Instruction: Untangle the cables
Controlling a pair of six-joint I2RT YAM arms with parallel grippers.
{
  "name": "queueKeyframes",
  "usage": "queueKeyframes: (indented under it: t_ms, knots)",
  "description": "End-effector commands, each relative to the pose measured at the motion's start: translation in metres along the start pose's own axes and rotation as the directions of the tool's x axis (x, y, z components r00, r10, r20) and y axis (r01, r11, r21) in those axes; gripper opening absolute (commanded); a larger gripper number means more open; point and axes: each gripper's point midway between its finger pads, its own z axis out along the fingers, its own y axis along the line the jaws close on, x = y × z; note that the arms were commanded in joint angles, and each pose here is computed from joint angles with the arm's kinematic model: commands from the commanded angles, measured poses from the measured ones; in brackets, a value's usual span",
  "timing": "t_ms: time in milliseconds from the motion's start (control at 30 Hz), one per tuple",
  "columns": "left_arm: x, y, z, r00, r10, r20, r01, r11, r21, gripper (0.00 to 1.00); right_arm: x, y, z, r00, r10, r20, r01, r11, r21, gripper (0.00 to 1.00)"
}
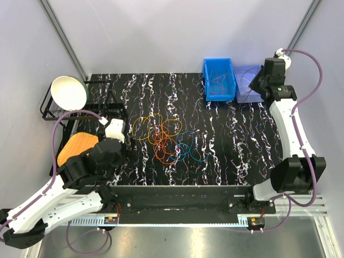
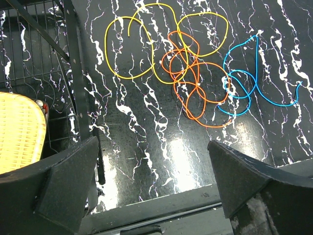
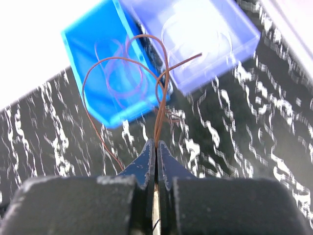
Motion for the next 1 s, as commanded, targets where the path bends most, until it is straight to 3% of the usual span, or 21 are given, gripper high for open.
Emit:
queueKeyframes:
  t_ms: [0, 200, 633, 833, 967]
  knots:
    - [-0.011, 0.001, 0.002, 0.999, -0.025, 0.047, 0.026, 1.0, -0.016, 0.99, -0.052, 0.008, 0.001, 0.992, -0.035, 0.123, 0.032, 0.999, 0.022, 0.0]
    - [-0.009, 0.0, 0.005, 0.999, -0.016, 0.036, 0.017, 1.0, -0.022, 0.99, -0.097, 0.005, 0.018, 0.976, -0.036, 0.215, 0.025, 0.998, 0.054, 0.0]
    - [-0.008, 0.001, 0.006, 0.999, -0.014, 0.032, 0.015, 0.999, -0.034, 0.99, -0.15, -0.01, 0.089, 0.943, -0.098, 0.319, 0.068, 0.992, 0.104, 0.0]
    - [-0.006, 0.001, 0.009, 1.0, -0.005, 0.019, 0.006, 0.999, -0.048, 0.99, -0.136, -0.032, 0.149, 0.946, -0.137, 0.295, 0.093, 0.983, 0.159, 0.0]
    - [-0.006, 0.0, 0.01, 1.0, -0.002, 0.014, 0.003, 0.999, -0.049, 0.99, -0.099, -0.044, 0.201, 0.964, -0.169, 0.207, 0.134, 0.976, 0.171, 0.0]
